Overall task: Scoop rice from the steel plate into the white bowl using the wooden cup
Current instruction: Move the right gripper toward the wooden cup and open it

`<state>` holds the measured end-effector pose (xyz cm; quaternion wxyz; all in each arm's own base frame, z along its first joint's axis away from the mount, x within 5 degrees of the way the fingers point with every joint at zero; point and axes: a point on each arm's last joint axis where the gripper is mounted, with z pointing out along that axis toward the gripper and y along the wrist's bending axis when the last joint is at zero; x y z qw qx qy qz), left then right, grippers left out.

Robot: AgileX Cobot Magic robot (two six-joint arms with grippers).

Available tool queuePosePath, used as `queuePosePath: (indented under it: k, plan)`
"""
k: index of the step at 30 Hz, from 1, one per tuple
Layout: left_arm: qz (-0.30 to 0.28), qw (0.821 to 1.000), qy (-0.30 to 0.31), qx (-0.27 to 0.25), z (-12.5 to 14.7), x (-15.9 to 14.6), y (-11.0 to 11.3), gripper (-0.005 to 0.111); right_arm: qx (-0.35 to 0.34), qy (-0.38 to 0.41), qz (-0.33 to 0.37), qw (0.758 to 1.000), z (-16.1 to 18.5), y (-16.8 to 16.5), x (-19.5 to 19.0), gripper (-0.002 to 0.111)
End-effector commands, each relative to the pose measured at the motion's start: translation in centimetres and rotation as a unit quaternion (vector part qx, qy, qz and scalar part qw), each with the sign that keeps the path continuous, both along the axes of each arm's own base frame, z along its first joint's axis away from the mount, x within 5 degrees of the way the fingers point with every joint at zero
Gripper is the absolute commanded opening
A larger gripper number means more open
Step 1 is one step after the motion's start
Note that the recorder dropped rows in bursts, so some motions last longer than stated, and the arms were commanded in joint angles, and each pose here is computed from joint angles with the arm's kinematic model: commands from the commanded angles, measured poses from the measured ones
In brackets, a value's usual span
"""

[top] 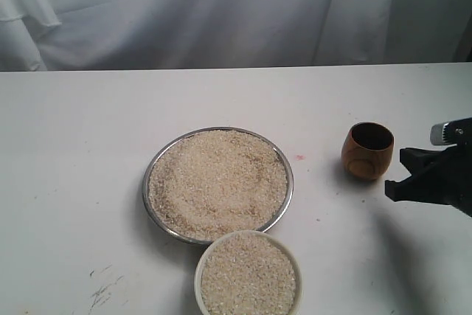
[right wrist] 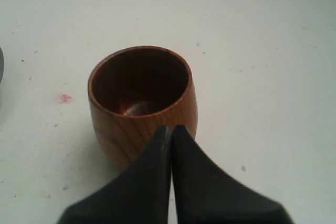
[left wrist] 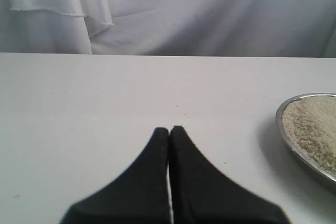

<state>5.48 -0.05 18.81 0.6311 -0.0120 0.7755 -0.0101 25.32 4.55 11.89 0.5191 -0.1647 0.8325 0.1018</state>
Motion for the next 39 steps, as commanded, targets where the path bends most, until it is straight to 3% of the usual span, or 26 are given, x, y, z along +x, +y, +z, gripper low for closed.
queuePosePath:
  k: [1,7,25,39]
  plan:
    - [0.0,1.0,-0.003,-0.002,-0.1,0.0,0.0,0.0,0.015,-0.002,-0.001,1.0,0.1,0.0,0.0,0.0]
    - [0.0,1.0,-0.003,-0.002,-0.1,0.0,0.0,0.0,0.005,0.054,0.04,0.998,-0.8,0.5,-0.8,0.0]
    - [0.0,1.0,-0.003,-0.002,-0.1,0.0,0.0,0.0,0.04,0.125,-0.012,0.991,-1.7,0.1,-1.2,0.0]
    - [0.0,1.0,-0.003,-0.002,-0.1,0.0,0.0,0.0,0.038,0.069,0.027,0.997,-1.2,0.7,-0.5,0.0]
